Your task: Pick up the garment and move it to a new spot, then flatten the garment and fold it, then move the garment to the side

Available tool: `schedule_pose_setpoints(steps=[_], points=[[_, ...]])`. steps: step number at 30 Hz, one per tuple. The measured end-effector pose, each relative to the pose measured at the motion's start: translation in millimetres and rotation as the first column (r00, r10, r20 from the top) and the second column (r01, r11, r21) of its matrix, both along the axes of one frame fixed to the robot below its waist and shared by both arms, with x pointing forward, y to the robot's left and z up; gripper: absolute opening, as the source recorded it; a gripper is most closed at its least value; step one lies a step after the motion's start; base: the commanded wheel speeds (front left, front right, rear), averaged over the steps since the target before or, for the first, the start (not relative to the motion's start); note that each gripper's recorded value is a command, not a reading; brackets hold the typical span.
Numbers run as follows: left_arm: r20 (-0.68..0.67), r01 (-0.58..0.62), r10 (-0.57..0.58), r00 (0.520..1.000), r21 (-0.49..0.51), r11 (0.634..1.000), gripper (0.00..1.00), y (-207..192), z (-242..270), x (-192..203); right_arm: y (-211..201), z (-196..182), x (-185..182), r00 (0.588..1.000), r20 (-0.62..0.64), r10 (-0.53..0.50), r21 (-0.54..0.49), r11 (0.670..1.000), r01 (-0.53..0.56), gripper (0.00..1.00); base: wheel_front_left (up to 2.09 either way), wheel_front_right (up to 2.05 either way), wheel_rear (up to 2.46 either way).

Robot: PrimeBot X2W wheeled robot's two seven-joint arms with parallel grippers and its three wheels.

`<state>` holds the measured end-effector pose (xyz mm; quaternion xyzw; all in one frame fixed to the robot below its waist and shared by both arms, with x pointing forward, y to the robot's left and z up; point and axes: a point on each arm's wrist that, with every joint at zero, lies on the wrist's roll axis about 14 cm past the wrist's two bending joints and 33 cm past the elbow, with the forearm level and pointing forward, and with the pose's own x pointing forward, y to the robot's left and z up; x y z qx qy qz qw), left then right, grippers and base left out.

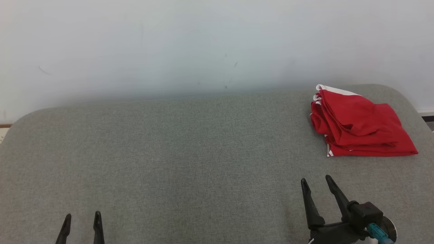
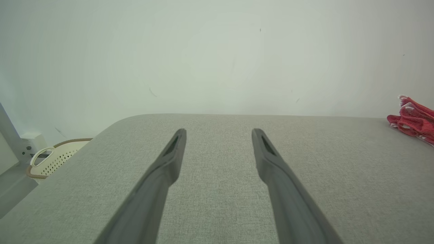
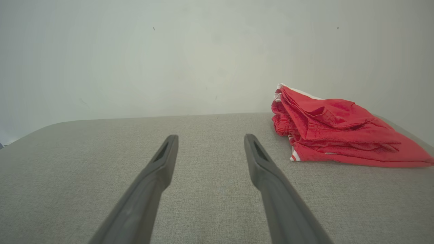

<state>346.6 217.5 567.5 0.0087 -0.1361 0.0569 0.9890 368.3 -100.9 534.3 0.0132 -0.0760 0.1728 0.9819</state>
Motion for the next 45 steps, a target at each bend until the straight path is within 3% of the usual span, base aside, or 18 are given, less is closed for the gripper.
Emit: schedule_pose_setpoints(steps=[1, 2, 7, 21, 31, 35, 45], points=[[0.000, 0.001, -0.001, 1.000, 0.000, 1.000, 1.00, 0, 0, 0, 0, 0, 0, 1.000, 0.000, 0.000, 0.000, 1.000, 0.000, 1.00, 0.00, 0.00, 0.00], [-0.003, 0.002, -0.002, 1.000, -0.002, 1.000, 0.00, -1, -1, 0, 0, -1, 0, 1.000, -0.004, -0.001, 0.000, 1.000, 0.001, 0.00, 0.00, 0.00, 0.00], [-0.065, 0.001, -0.003, 0.998, -0.031, 1.000, 0.00, -3, -21, -1, -3, -28, -8, 0.996, -0.087, -0.011, -0.004, 1.000, 0.011, 0.00, 0.00, 0.00, 0.00], [-0.067, 0.059, -0.084, 0.994, -0.317, 0.947, 0.00, -16, -33, 9, -42, -40, 8, 0.961, -0.257, -0.104, 0.207, 0.965, 0.160, 0.00, 0.00, 0.00, 0.00], [-0.041, 0.096, -0.132, 0.990, -0.483, 0.870, 0.00, -26, -36, 18, -65, -42, 18, 0.932, -0.341, -0.125, 0.340, 0.907, 0.246, 0.00, 0.00, 0.00, 0.00], [-0.028, 0.111, -0.152, 0.988, -0.558, 0.822, 0.00, -30, -37, 21, -74, -43, 22, 0.918, -0.377, -0.124, 0.400, 0.872, 0.282, 0.00, 0.00, 0.00, 0.00], [-0.007, 0.128, -0.177, 0.984, -0.666, 0.735, 0.00, -36, -39, 28, -89, -44, 28, 0.897, -0.429, -0.110, 0.497, 0.800, 0.336, 0.00, 0.00, 0.00, 0.00]])
